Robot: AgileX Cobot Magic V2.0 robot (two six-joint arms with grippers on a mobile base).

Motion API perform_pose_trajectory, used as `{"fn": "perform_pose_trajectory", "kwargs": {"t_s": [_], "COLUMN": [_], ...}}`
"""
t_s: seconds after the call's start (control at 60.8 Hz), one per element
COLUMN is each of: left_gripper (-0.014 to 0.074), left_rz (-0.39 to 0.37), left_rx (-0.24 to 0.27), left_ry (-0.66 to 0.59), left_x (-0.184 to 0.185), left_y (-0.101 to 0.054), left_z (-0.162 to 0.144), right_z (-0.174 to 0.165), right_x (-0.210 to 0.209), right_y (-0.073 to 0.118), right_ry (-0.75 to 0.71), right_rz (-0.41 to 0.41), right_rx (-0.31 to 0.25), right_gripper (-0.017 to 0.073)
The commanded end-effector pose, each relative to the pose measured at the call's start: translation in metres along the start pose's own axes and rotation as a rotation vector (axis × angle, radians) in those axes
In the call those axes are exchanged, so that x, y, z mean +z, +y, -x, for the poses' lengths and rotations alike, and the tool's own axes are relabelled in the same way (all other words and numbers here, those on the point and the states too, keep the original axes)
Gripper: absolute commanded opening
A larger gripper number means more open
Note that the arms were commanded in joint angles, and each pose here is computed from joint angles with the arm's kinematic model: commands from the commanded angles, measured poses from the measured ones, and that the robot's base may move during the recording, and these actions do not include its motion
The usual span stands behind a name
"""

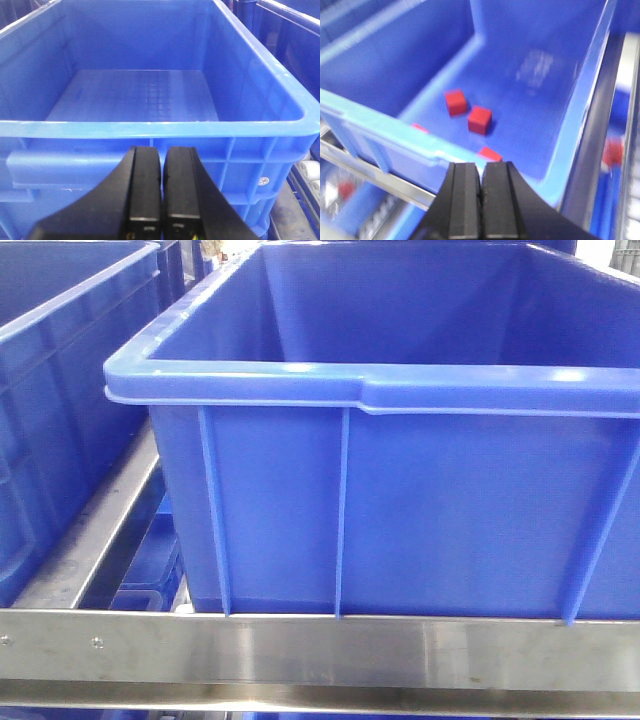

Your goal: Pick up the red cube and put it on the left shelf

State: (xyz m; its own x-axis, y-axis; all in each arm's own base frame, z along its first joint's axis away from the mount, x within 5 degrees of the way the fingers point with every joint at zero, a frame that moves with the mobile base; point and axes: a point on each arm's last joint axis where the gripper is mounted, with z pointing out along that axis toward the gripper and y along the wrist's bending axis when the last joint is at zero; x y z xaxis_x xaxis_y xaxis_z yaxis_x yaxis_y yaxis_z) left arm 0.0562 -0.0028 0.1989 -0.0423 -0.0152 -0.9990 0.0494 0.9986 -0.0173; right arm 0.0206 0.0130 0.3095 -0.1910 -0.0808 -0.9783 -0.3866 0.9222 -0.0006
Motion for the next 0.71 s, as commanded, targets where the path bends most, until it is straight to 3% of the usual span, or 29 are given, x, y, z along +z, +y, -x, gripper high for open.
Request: {"fn": "perform_pose_trajectory", "kwargs": {"t_s": [0.0,0.493,0.691], "left_gripper": [0.0101,0.0101,0.0101], "left_rz": [-0.01,-0.01,-0.01], "left_rx": [-0.008,-0.008,-0.008], "left_ry": [-0.077,-0.077,-0.077], "left_x": [0.0,0.0,0.0], "left_y": [0.0,0.0,0.0], "left_z": [0.001,0.001,0.001], "right_z": [0.004,-0.017,-0.011], "right_x": [-0.008,0.0,0.007], "right_y": [0.0,0.0,-0.003], "right_ry": [-0.129,-0.107,-0.275], "right_rz": [-0.007,-0.008,-0.053], "right_rx": [0.001,0.004,0.021], "right_gripper": [0.0041,0.0041,0.0041]}}
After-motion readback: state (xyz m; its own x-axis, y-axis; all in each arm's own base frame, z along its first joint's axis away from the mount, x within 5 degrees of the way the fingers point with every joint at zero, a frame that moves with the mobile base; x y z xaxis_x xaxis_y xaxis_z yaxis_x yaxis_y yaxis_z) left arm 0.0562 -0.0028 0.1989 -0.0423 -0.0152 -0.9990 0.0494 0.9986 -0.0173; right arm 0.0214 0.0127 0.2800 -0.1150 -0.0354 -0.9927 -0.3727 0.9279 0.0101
